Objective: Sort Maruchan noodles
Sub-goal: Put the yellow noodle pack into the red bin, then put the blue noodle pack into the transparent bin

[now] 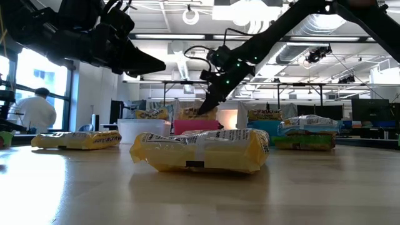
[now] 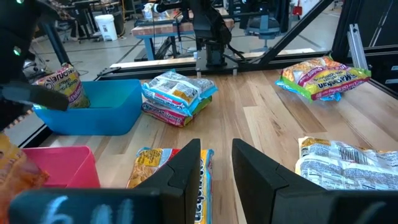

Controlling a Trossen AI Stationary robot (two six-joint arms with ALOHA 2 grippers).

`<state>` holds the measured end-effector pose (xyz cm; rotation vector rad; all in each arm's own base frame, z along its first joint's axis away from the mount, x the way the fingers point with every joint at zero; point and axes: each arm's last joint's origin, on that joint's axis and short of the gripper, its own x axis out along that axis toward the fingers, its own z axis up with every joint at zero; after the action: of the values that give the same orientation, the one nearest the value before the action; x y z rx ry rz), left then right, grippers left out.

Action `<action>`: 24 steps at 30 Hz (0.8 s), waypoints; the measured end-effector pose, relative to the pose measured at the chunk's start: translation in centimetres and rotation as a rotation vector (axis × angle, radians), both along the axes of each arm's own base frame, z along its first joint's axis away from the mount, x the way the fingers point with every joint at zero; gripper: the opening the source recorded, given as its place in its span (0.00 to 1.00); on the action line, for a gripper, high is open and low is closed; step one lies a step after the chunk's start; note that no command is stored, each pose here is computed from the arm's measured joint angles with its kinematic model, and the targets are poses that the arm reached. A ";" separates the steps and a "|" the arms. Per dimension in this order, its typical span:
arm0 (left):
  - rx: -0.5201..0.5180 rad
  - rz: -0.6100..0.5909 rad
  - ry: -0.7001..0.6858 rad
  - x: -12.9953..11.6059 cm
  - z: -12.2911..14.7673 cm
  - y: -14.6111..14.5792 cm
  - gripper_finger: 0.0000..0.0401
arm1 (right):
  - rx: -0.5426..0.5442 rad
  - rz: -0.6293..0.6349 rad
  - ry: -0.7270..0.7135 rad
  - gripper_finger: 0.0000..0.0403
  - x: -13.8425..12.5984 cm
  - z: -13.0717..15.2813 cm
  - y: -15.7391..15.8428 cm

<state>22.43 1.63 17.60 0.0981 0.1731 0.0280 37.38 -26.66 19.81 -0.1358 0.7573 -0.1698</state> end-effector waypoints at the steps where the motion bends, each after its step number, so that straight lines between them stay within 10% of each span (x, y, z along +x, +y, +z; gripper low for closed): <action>1: 0.000 0.000 0.000 0.0 0.0 0.0 0.20 | -0.005 0.002 0.002 0.06 0.1 -0.2 -0.1; 24: 0.000 0.004 0.001 0.0 0.0 0.0 0.20 | -0.163 -0.060 -0.005 0.45 -0.8 6.1 2.6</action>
<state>22.43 1.65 17.59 0.0976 0.1743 0.0320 36.55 -24.03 25.90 -0.2672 0.7425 -0.2889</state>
